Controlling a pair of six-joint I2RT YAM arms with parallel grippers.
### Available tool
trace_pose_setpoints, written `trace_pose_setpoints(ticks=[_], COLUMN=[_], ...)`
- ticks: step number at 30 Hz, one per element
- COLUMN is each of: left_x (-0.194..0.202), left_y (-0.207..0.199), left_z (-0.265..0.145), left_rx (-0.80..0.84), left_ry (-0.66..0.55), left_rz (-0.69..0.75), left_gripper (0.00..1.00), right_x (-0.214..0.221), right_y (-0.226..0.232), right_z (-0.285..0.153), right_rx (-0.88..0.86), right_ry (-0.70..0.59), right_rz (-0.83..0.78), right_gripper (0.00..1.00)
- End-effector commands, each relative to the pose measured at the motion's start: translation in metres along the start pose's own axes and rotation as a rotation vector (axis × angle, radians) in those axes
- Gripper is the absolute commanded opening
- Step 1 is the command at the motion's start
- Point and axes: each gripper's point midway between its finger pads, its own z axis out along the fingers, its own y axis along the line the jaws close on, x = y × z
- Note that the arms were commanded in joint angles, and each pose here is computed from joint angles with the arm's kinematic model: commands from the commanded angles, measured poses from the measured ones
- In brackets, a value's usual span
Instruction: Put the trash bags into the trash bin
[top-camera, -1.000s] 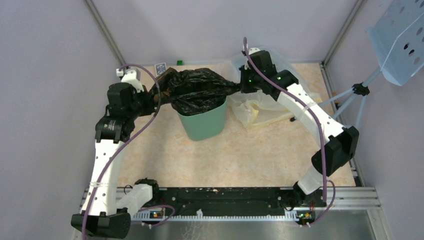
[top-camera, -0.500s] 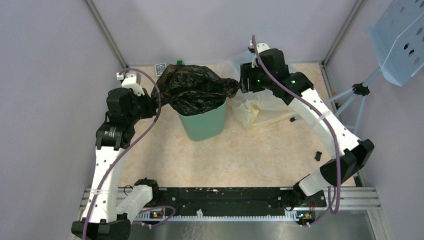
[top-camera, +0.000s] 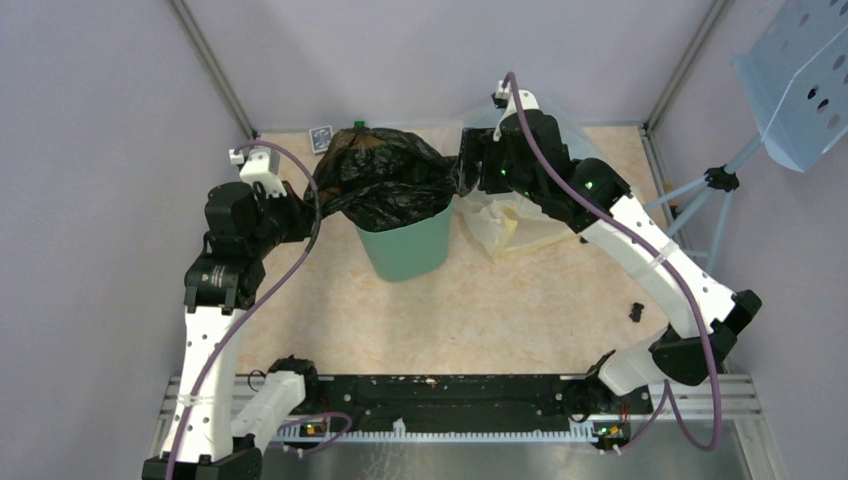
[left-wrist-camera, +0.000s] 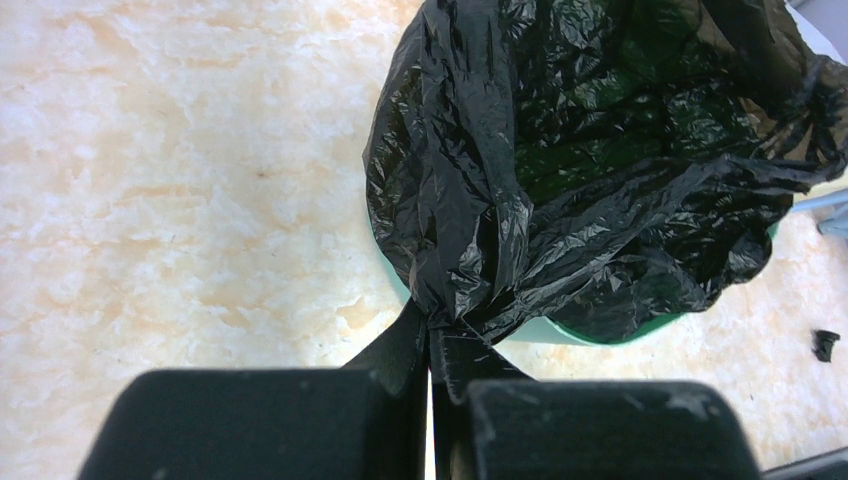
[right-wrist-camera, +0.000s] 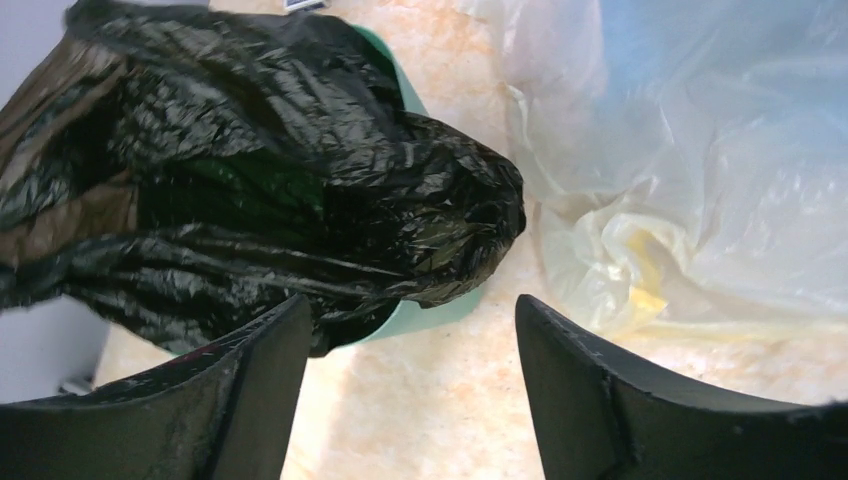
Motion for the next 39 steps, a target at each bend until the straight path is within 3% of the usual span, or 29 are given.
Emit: trace_pose_setpoints(ticks=[1,18,25,39], left_x=[-0.005,0.009,0.02,0.045], left_y=[-0.012,-0.019,-0.016,-0.011], left_z=[-0.013,-0.021,-0.019,-0.012], left_rx=[0.05,0.094,0.087,0.081], left_ry=[-0.014,0.022,0.063,0.129], left_rz=[-0.005,-0.001,-0.013,-0.057], left_gripper=[0.0,0.0,0.0,0.0], right_x=[-0.003,0.027,0.03,0.073], right_y=[-0.003,0.0,-0.008,-0.031], right_z=[0.007,0.048,0.039,0.022], right_rx=[0.053,0.12,0.111,0.079], right_ry=[-0.081,0.012,-0.002,0.042], right_rz=[0.302,0.53,0.523,0.45], right_gripper=[0.66,0.54,0.01,0.0])
